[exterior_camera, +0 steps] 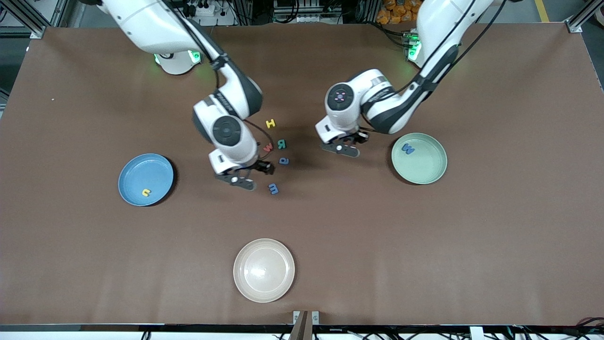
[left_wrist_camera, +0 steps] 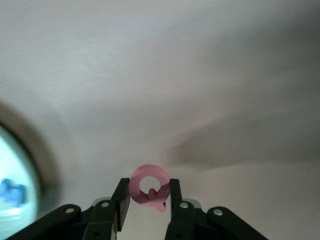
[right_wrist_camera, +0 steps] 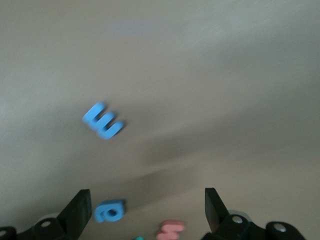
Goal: Sort upper and lower case letters into plates
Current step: 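Grasp the pink Q with the left gripper while the right gripper returns, then place the Q on the green plate while the right gripper grasps a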
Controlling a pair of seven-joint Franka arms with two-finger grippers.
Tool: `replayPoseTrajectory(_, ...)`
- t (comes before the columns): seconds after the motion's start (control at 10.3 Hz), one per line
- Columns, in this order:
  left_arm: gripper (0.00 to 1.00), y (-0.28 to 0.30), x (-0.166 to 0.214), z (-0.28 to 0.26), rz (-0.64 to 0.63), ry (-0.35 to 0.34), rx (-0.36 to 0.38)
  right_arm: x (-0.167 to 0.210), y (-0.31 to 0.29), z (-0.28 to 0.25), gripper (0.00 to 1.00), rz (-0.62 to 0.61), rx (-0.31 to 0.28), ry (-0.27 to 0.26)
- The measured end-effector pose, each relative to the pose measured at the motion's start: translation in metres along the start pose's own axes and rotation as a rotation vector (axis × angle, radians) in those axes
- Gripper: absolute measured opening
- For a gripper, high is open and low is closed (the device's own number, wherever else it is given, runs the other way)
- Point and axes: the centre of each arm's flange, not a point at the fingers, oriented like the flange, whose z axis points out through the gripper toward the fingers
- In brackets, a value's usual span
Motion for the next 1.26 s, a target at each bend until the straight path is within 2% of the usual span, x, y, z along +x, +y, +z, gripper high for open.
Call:
replayPoseTrajectory(0.29,0.36,-0.084,-0.002,-0.006,0.112,-0.006,-0.016,-0.024,-0.041,0.029,1.0,-0.028,0.038,0.009)
replayPoseTrajectory(0.58,0.36,-0.178,-0.002,0.01,0.173,-0.035,-0.064,-0.04,-0.047,0.051,1.0,-0.047,0.019,-0.01)
replayPoseTrajectory(0.87,0.36,-0.206,-0.013,0.032,0.231,-0.028,-0.1,-0.053,-0.039,0.073,1.0,-0.055,0.06,-0.001)
replayPoseTrajectory(1.26,0.36,-0.224,-0.021,0.056,0.248,-0.021,-0.148,-0.053,-0.038,0.075,0.99,-0.045,0.068,0.001)
